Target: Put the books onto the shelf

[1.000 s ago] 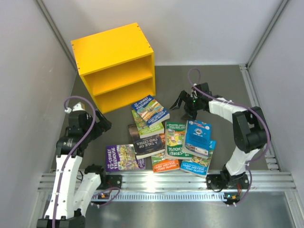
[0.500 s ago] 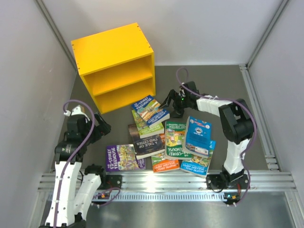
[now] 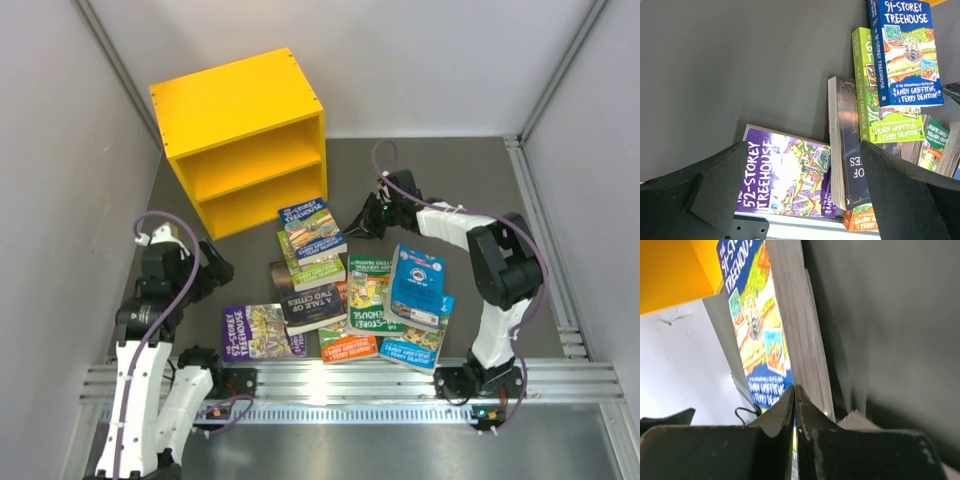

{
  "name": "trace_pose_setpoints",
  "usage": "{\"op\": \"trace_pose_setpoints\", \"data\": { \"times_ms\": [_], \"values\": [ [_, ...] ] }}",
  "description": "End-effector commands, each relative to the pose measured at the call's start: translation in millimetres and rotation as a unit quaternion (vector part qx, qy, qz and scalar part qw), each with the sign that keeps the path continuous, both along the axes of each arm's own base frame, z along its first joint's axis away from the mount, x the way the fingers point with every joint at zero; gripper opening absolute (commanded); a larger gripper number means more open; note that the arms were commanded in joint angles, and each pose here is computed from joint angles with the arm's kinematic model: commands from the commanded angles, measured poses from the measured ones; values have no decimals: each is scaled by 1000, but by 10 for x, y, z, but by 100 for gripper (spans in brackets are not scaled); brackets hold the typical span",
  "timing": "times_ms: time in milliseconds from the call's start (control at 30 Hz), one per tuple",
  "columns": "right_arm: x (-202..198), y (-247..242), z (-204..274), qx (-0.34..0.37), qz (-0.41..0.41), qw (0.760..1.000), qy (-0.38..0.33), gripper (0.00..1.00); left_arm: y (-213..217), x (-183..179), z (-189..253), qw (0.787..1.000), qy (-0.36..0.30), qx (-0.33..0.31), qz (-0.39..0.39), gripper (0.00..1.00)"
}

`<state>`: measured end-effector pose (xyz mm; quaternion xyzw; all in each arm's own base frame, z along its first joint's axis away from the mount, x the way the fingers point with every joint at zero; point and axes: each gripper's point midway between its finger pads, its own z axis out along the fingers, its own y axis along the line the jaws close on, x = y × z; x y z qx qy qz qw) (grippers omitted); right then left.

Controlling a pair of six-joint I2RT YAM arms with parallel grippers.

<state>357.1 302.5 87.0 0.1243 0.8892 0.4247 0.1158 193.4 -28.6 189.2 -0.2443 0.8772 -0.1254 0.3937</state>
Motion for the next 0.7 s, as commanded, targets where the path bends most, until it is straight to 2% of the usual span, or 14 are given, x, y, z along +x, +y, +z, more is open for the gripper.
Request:
{"op": "trace_pose_setpoints", "data": {
  "times_ms": [0,133,167,200,233,267,300,367,667],
  "values": [
    [-45,-17,325,10,7,999,-39,0,-24,0,-24,1000,0,1,-13,99],
    [-93,-35,462,16,10,998,-52,0,-37,-1,-35,1000,2,0,-17,99],
    [-126,-54,432,7,15,999,-50,5,-36,-2,-33,1000,1,0,-17,99],
    [-136,-72,414,2,17,999,-51,43,-41,5,-33,1000,1,-1,-18,99],
    [-139,-97,384,-5,18,998,-53,67,-44,4,-30,1000,0,-1,-19,99],
    [-175,-134,316,-17,19,999,-47,78,-44,4,-38,1000,1,-1,-19,98],
    [-180,-158,270,-21,16,999,-42,95,-41,5,-41,1000,2,-1,-18,98],
    [-192,-173,174,-24,18,999,-34,100,-46,1,-43,1000,3,-1,-20,98],
    [-20,-2,-2,8,8,1000,-22,99,-46,-2,-65,1000,8,-1,-20,98]
  ]
}}
